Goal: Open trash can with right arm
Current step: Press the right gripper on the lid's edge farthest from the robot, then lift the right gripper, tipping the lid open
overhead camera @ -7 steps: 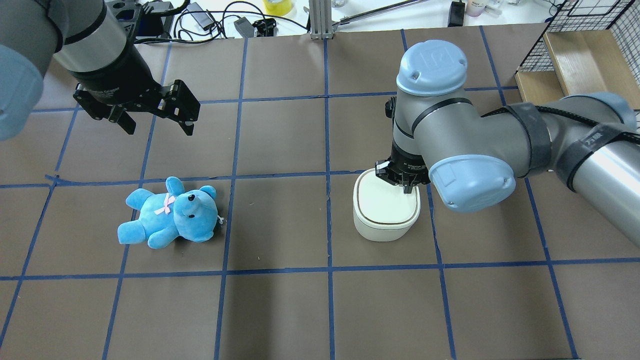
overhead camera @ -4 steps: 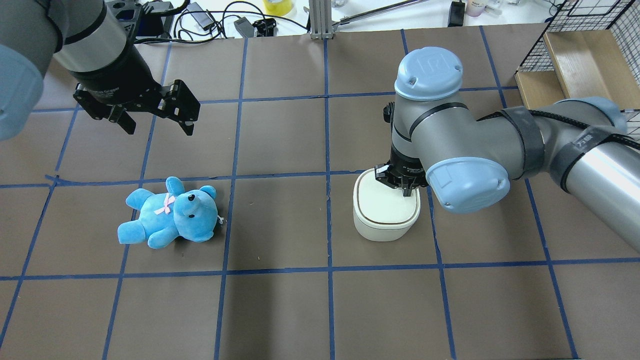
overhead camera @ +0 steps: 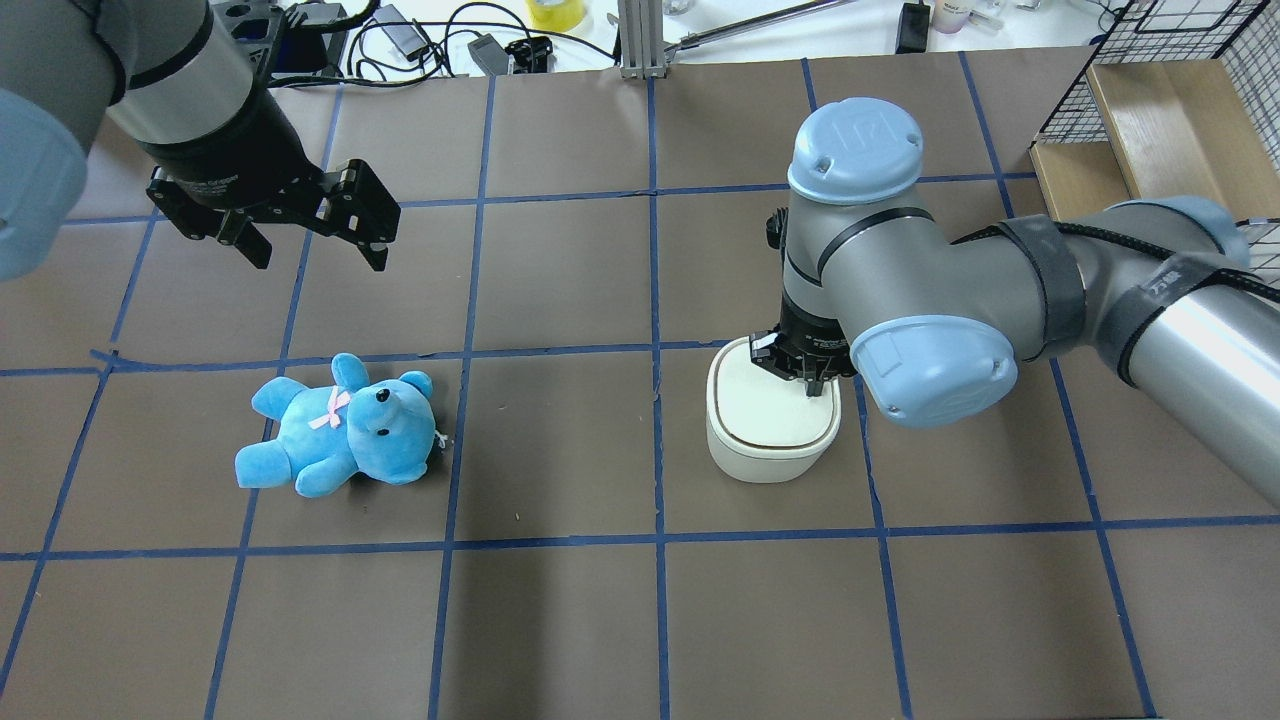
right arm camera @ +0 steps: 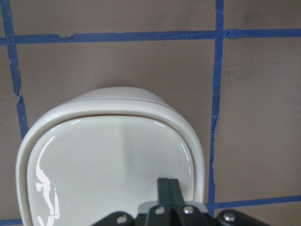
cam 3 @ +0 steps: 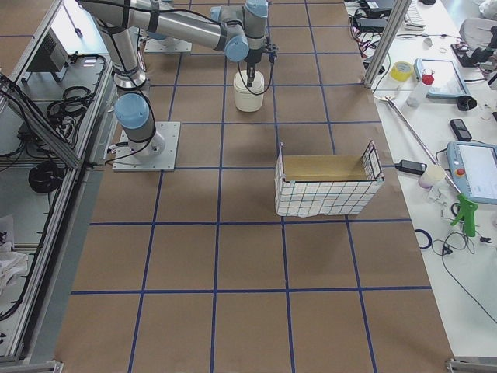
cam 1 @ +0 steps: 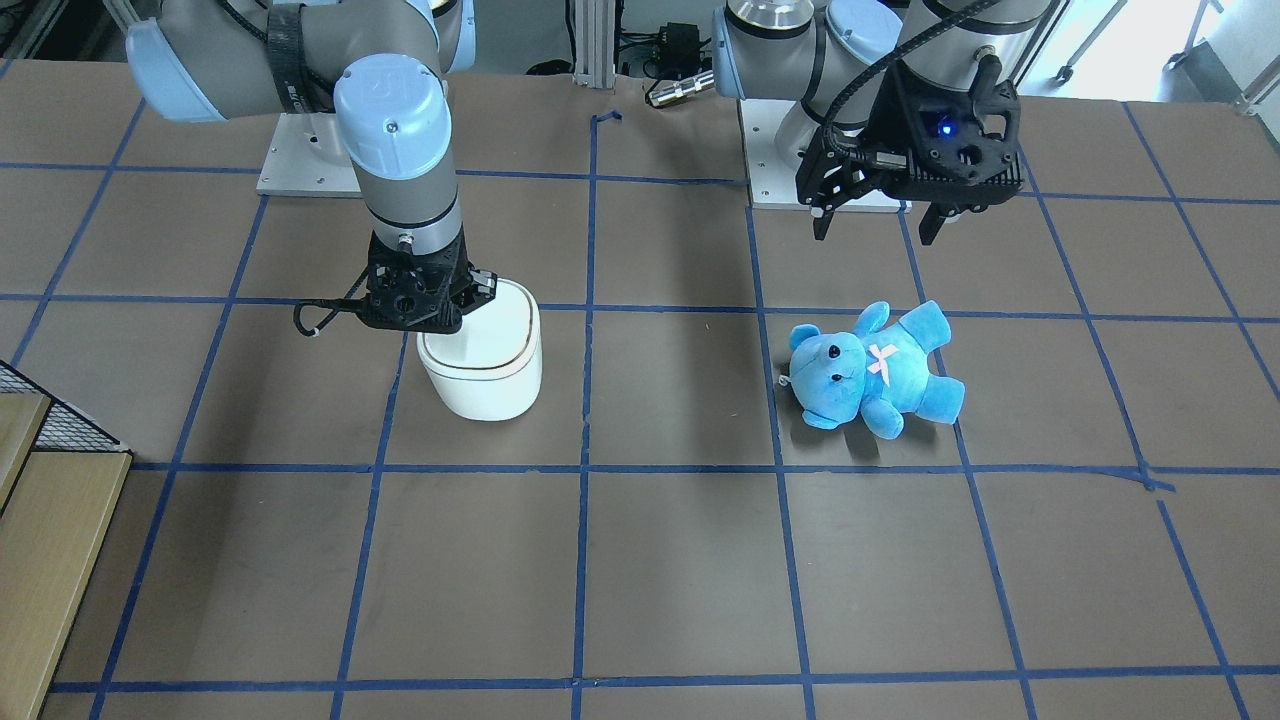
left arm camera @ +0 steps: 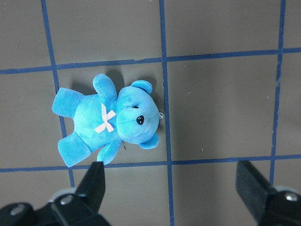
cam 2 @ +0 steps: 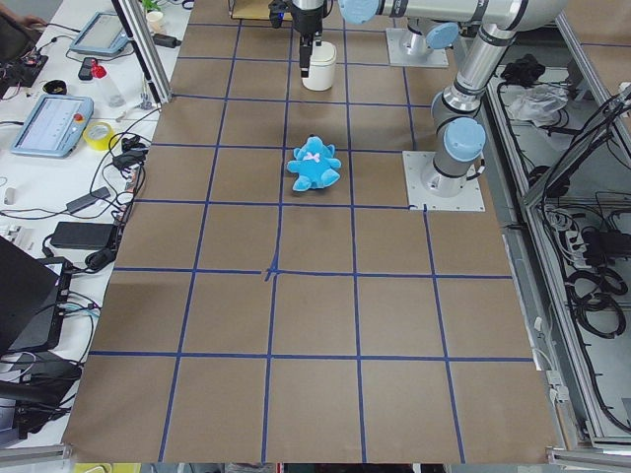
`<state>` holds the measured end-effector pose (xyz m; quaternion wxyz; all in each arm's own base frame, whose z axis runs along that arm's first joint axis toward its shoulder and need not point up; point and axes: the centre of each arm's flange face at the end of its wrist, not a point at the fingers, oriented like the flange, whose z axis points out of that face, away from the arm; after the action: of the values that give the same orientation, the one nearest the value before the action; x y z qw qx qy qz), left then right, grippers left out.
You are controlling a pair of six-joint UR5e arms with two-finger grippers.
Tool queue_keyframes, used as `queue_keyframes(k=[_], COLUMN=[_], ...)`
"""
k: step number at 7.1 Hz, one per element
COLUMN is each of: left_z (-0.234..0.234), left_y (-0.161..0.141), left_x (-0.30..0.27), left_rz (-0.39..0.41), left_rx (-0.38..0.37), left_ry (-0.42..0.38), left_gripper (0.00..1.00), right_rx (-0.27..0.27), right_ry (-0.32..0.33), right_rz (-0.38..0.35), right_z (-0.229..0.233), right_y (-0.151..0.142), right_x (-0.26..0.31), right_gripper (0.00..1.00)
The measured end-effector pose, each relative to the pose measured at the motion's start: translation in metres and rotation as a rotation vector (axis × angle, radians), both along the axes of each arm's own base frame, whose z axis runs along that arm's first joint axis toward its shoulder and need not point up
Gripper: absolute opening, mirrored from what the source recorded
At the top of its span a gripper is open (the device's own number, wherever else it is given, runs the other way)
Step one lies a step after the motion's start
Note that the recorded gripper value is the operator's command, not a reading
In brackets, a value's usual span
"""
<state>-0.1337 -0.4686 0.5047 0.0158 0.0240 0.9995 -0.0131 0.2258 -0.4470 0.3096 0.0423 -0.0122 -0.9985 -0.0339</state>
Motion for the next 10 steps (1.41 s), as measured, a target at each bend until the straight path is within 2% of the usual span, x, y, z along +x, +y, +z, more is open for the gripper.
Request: queue_keyframes(k=[5, 6, 7, 10], left_z=[0.000, 0.000, 0.000, 0.000], left_y=[0.000, 0.000, 0.000, 0.000], left_x=[0.000, 0.000, 0.000, 0.000], left_rz=[0.000, 0.000, 0.000, 0.000], left_rx=[0.000, 0.000, 0.000, 0.000], left_ry=[0.000, 0.000, 0.000, 0.000], left_gripper=[1.00, 1.00, 1.00, 1.00], right_rx=[0.008, 0.006, -0.001, -0.045], right_ry=[0.002, 0.002, 0.000, -0.017], right_rz=[-0.004, -0.004, 0.001, 0.009], right_z=[-0.005, -0.004, -0.001, 0.027], right_y=[0.001, 0.001, -0.001, -0.006], right_x=[0.000, 0.000, 0.000, 0.001], right_gripper=[0.00, 0.57, 1.00, 1.00])
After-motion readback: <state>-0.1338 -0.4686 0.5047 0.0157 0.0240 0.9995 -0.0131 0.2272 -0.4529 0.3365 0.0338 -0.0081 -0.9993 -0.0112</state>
